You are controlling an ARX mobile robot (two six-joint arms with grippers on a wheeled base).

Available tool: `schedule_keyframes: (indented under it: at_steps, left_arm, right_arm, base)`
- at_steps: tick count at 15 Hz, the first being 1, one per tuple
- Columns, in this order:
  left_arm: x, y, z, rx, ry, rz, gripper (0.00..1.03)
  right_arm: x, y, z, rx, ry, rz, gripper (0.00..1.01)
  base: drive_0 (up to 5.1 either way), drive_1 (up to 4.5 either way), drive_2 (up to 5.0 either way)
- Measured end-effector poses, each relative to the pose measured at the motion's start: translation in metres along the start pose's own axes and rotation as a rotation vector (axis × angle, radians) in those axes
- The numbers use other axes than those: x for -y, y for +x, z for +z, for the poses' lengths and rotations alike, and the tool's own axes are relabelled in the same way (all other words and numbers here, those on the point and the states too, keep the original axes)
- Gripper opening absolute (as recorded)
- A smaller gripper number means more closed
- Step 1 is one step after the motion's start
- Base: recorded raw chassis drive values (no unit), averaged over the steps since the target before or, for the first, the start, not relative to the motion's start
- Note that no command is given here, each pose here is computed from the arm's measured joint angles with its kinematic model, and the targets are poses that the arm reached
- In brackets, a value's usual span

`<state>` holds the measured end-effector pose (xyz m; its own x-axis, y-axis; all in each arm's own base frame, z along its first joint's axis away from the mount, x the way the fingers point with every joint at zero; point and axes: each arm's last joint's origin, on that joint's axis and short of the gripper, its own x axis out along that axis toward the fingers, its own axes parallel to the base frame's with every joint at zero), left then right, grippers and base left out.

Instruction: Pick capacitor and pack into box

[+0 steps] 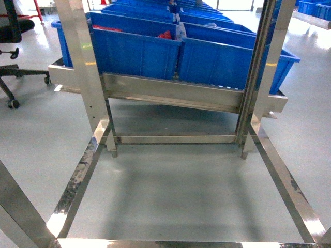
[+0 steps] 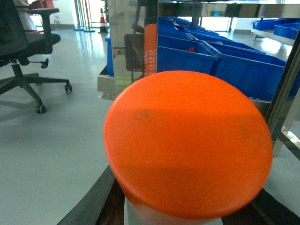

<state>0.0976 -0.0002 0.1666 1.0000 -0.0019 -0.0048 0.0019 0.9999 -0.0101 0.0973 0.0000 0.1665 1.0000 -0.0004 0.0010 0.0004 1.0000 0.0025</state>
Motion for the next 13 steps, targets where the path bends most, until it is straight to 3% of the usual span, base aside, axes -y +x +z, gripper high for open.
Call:
schedule_keyframes:
  at_steps: [13]
  left_arm:
    - [0.0, 0.0, 0.0004, 0.005, 0.0, -0.001, 0.44]
  right_arm:
    - [0.0, 0.0, 0.0001, 0.001, 0.0, 0.0, 0.98]
  base:
    - [0.0, 0.0, 0.0]
